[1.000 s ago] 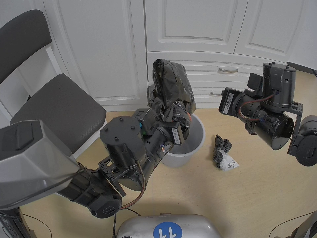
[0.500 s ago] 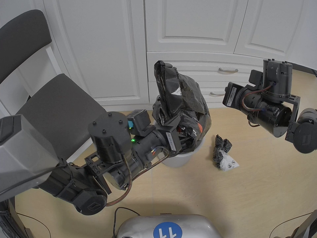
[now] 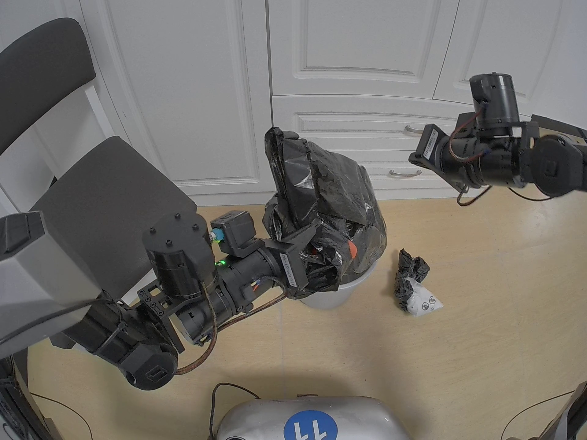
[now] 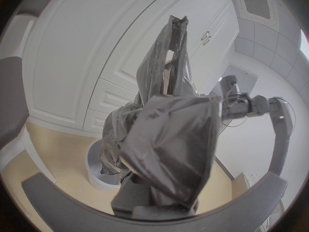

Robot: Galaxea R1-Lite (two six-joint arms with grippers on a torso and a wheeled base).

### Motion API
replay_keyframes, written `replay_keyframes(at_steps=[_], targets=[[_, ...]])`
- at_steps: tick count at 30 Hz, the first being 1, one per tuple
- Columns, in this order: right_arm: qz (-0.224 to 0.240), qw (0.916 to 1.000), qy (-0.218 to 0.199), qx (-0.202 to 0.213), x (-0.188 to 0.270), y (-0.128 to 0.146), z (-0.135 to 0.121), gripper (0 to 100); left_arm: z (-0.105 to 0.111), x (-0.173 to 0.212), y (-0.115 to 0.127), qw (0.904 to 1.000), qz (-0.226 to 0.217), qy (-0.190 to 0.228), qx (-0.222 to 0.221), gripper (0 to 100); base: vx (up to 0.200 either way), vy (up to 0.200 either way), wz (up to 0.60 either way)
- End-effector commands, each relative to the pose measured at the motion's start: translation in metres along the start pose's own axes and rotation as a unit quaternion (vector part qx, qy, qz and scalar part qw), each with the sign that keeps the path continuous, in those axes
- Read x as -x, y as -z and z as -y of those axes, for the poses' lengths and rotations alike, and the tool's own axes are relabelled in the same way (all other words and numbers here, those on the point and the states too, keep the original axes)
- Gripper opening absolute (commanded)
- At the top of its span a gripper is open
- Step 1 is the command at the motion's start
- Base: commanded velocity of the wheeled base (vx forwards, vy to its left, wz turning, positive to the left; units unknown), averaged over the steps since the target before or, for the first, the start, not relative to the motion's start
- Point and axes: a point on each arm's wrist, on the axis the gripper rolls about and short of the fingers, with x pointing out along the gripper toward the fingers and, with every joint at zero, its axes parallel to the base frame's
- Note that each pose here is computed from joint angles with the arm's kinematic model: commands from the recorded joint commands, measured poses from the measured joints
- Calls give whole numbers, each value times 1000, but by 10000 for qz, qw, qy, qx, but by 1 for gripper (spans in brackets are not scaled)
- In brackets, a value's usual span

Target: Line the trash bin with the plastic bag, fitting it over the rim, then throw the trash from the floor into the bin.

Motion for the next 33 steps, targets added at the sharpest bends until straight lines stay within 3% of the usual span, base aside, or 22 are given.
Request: replay_keyframes(at_steps=[1, 6, 12, 18, 22, 28, 33], targets=[[-645, 9921, 421, -990, -85, 0, 34, 0, -32, 3, 7, 9999, -140, 45, -21, 0, 0, 0, 0], [-303, 9902, 198, -1346, -113, 17, 24, 0, -57, 2, 27, 9993, -66, 366, -64, 0, 0, 0, 0], [-324, 9906, 240, -1304, -126, 33, 22, 0, -74, 12, 24, 9990, -220, 392, -44, 0, 0, 0, 0], [-346, 9911, 290, -1254, -130, 42, 18, 0, -76, 27, 33, 9943, -676, 817, -76, 0, 0, 0, 0], [-309, 9910, 340, -1255, -132, 43, 18, 0, -77, 29, 34, 9939, -691, 806, -310, 0, 0, 0, 0], [-316, 9913, 319, -1240, -131, 45, 15, 0, -80, 39, 16, 9956, -500, 699, -371, 0, 0, 0, 0], [-341, 9913, 346, -1220, -134, 49, 14, 0, -83, 44, 7, 9961, -632, 536, -303, 0, 0, 0, 0]])
